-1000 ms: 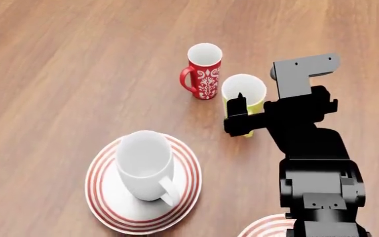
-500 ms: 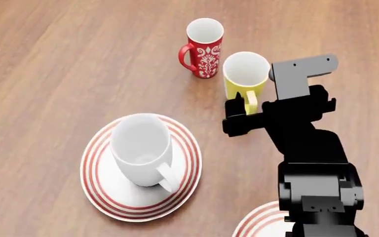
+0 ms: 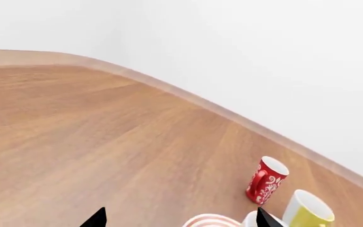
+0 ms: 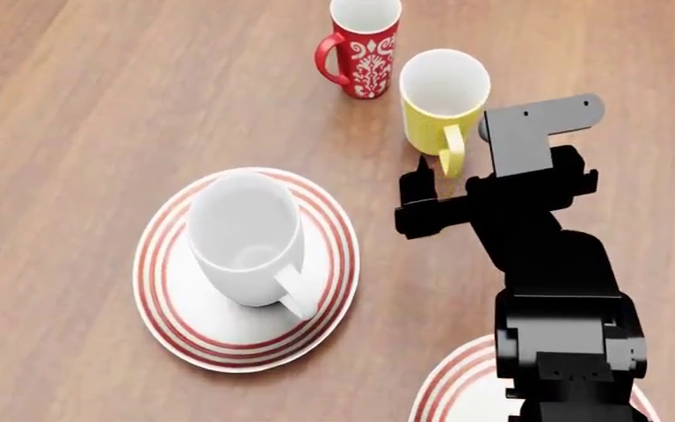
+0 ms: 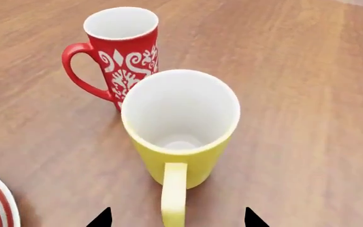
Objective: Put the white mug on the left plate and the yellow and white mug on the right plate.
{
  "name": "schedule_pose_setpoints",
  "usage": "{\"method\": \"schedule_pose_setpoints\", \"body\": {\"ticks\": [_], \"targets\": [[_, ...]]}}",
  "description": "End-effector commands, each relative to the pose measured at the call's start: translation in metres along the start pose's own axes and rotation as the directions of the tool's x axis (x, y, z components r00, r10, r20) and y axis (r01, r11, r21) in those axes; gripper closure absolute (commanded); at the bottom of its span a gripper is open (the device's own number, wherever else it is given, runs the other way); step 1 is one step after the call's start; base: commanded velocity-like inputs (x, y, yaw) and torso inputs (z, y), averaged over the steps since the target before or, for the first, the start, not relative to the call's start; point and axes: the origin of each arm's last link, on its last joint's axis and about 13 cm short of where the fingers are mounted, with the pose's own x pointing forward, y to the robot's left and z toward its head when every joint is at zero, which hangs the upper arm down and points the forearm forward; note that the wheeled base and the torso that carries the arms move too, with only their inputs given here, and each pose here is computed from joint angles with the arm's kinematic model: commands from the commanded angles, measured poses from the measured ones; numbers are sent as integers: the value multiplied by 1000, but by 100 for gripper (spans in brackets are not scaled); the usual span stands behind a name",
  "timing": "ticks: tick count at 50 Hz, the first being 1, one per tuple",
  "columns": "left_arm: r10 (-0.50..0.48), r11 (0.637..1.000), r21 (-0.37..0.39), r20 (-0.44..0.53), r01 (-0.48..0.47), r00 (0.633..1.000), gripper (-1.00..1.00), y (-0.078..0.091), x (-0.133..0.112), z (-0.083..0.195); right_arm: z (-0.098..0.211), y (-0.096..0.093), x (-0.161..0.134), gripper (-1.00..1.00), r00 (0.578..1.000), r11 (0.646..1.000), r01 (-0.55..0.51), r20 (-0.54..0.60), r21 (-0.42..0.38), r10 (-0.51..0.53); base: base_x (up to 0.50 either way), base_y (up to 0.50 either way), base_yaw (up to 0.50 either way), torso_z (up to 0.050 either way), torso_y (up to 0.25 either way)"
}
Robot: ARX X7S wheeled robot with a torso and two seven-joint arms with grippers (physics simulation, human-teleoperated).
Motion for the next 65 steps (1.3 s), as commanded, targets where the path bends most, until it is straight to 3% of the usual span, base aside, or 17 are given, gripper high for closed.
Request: {"method": "schedule_pose_setpoints", "body": {"ticks": [1,23,39,56,65], "targets": [[16,1000,16,-6,-16,1000,-100,1,2,-1,0,0,0,-100,1000,1000,-3,2,4,3,0,0,0,0,0],[22,1000,10,-5,-22,1000,-100,1,4,-3,12,-2,2,-100,996,1000,-4,85,-17,5,0,0,0,0,0],[-3,1000,-4,20,3,1000,-100,1,1,-1,9,-2,2,-100,997,1000,0,80,-9,1,0,0,0,0,-137],[11,1000,13,23,-11,1000,-100,2,2,-1,8,-2,2,-100,997,1000,-5,77,-8,6,0,0,0,0,0],[5,1000,12,16,-5,1000,-100,1,2,-2,23,-4,4,-100,991,1000,-6,132,-25,9,0,0,0,0,0]]}}
